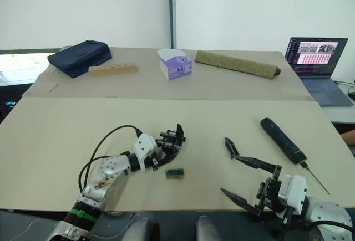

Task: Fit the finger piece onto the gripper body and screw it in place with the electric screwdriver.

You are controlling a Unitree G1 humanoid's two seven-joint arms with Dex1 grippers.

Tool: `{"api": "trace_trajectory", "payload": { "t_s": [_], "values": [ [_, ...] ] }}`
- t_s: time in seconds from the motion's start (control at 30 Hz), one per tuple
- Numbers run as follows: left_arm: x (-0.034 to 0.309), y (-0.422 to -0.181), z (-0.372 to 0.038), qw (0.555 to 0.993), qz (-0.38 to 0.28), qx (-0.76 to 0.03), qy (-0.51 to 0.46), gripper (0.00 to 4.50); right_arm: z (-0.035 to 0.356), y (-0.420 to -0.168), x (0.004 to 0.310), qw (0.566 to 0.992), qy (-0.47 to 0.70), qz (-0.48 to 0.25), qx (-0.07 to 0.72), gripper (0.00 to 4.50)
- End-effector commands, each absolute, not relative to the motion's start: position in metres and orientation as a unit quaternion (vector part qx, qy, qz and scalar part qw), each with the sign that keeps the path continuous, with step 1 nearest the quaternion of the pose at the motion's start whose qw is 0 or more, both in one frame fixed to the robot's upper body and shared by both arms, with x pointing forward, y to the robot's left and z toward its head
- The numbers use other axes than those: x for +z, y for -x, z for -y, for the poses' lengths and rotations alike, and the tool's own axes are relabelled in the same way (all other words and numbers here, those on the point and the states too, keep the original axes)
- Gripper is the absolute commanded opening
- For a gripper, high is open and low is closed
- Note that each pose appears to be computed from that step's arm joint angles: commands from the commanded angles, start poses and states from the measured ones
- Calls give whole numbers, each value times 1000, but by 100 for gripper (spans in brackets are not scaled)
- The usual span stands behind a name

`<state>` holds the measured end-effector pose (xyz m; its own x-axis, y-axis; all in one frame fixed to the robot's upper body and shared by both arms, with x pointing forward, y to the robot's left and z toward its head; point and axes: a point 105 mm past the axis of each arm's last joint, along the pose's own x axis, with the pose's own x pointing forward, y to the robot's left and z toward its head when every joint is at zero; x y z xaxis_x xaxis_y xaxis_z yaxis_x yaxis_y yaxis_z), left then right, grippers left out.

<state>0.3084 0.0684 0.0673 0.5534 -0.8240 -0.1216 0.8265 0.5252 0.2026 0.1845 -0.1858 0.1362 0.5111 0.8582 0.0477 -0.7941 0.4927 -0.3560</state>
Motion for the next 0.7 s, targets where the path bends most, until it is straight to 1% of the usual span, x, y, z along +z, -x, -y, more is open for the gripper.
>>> {"api": "trace_trajectory", "payload": {
  "t_s": [0.03, 0.23, 0.27, 0.33, 0.37, 0.4, 0.5, 0.63, 0.7],
  "values": [
    [73, -310, -69, 874, 15, -469, -123, 235, 187, -185, 145, 857, 162, 130, 472, 450],
    [63, -309, -79, 878, -10, -466, -108, 235, 185, -186, 147, 857, 165, 131, 470, 450],
    [62, -308, -81, 878, -14, -467, -104, 315, 185, -186, 148, 857, 165, 131, 470, 450],
    [61, -308, -84, 878, -23, -469, -97, 374, 185, -186, 148, 857, 166, 132, 469, 450],
    [61, -307, -86, 875, -25, -474, -94, 419, 185, -187, 149, 858, 167, 132, 468, 450],
    [61, -306, -87, 873, -28, -478, -93, 441, 185, -187, 149, 858, 167, 133, 468, 450],
    [60, -307, -99, 873, -43, -476, -90, 441, 186, -188, 150, 858, 168, 134, 466, 450],
    [56, -307, -113, 852, -65, -507, -112, 441, 185, -188, 150, 860, 168, 134, 463, 450],
    [58, -310, -118, 840, -69, -524, -121, 441, 185, -187, 149, 860, 168, 134, 463, 450]
  ]
}}
